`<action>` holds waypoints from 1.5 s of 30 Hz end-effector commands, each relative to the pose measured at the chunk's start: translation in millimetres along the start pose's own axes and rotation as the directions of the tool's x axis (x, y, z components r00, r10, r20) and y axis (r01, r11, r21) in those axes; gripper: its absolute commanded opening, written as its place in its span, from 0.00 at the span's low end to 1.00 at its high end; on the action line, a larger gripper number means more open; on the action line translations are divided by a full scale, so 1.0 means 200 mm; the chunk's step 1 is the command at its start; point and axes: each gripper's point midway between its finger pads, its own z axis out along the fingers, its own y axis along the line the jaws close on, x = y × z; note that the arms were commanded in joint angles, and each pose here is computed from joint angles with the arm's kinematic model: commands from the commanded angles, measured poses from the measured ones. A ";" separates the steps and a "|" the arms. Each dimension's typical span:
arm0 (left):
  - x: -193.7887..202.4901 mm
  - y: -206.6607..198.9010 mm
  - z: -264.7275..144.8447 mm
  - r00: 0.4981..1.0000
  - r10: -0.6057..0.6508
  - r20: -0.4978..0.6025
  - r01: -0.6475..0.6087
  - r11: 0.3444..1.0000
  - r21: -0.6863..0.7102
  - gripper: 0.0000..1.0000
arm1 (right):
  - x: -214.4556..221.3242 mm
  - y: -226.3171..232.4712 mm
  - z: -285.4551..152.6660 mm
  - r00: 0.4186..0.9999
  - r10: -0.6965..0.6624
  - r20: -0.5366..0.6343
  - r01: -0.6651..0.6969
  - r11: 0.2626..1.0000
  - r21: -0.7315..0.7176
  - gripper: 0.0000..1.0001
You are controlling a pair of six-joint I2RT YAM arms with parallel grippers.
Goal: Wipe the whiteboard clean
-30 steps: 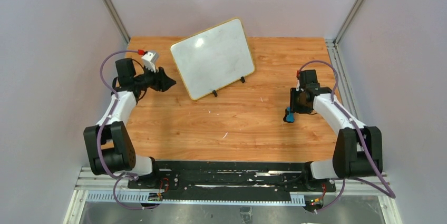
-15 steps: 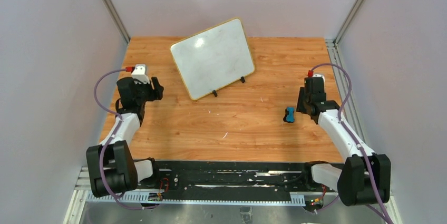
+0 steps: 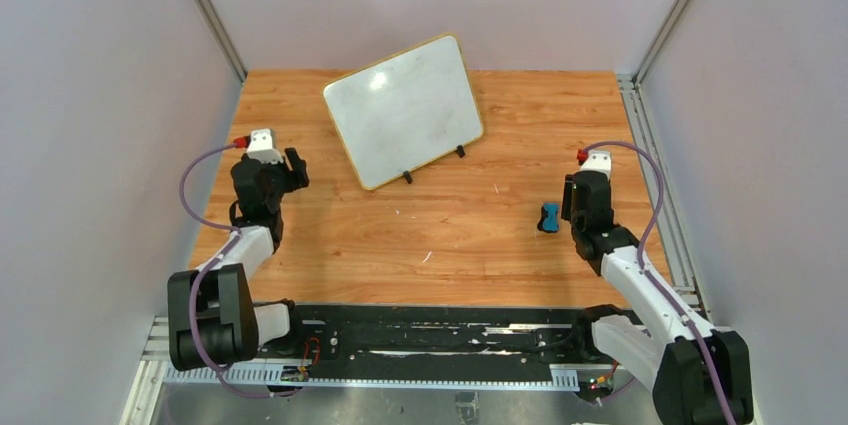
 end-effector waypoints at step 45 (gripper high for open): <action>0.15 -0.23 -0.03 0.975 0.147 0.163 -0.153 0.988 0.025 0.98 | -0.15 -0.08 0.06 0.928 -0.071 0.366 0.028 0.992 0.123 0.42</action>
